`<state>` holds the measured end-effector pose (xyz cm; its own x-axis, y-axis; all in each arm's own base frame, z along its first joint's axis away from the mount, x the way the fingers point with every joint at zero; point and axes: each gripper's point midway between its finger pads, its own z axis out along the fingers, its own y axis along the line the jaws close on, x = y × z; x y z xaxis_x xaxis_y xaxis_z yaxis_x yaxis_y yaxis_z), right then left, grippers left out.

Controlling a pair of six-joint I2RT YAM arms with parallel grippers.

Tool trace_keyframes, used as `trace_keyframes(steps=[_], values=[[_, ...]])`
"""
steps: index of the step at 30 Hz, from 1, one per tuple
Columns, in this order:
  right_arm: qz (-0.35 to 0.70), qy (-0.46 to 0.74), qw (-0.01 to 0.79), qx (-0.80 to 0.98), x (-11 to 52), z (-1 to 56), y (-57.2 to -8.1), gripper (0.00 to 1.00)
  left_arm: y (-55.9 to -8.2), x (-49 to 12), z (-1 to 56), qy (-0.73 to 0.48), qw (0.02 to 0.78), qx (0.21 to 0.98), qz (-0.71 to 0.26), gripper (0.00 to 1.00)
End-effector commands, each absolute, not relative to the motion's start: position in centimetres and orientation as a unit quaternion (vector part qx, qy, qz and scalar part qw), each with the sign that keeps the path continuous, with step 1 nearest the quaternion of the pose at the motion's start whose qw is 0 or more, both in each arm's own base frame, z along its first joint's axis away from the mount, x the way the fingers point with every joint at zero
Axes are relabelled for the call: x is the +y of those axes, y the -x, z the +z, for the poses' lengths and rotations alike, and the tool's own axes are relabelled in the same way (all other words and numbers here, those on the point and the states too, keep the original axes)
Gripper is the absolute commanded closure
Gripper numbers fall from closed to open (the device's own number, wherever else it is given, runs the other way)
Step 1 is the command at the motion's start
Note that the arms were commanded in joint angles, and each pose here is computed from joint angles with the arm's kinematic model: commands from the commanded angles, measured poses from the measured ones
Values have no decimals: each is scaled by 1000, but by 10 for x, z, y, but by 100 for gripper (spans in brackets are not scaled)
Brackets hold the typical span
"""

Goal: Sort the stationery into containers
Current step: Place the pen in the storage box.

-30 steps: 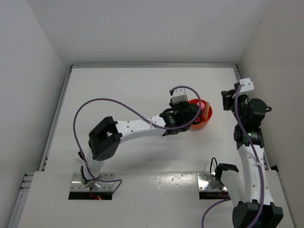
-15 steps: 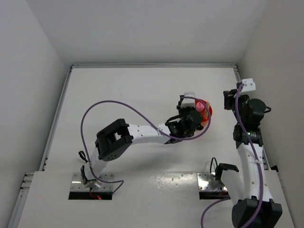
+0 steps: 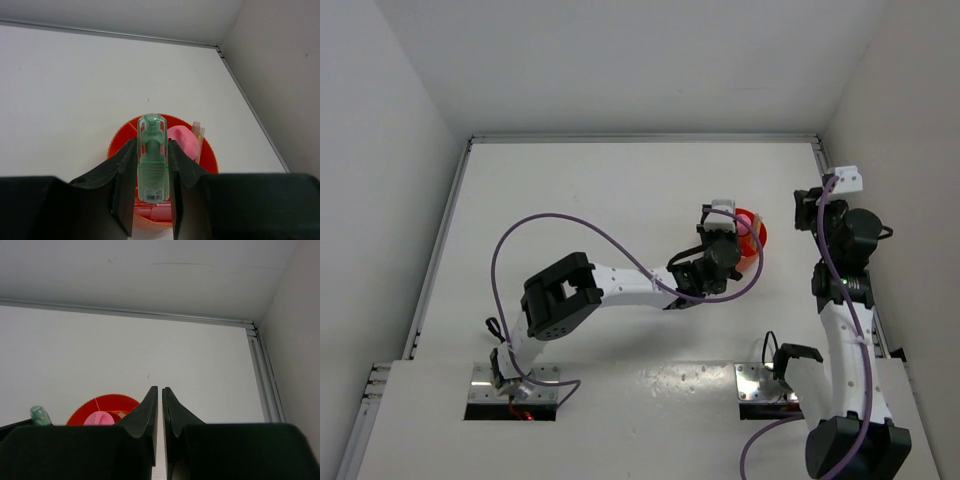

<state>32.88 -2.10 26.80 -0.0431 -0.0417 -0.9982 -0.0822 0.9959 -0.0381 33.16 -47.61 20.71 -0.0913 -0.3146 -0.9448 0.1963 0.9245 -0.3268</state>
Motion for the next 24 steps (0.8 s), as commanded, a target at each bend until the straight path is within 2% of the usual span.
trace_keyframes(steps=[1, 24], values=[[9, 31, 704, 709, -28, 276, -330, 93, -327, -486, 225, 51, 680, 694, -231, 100], [10, 22, 711, 703, -33, 279, -326, 93, -335, -501, 175, 57, 652, 713, -249, 100]])
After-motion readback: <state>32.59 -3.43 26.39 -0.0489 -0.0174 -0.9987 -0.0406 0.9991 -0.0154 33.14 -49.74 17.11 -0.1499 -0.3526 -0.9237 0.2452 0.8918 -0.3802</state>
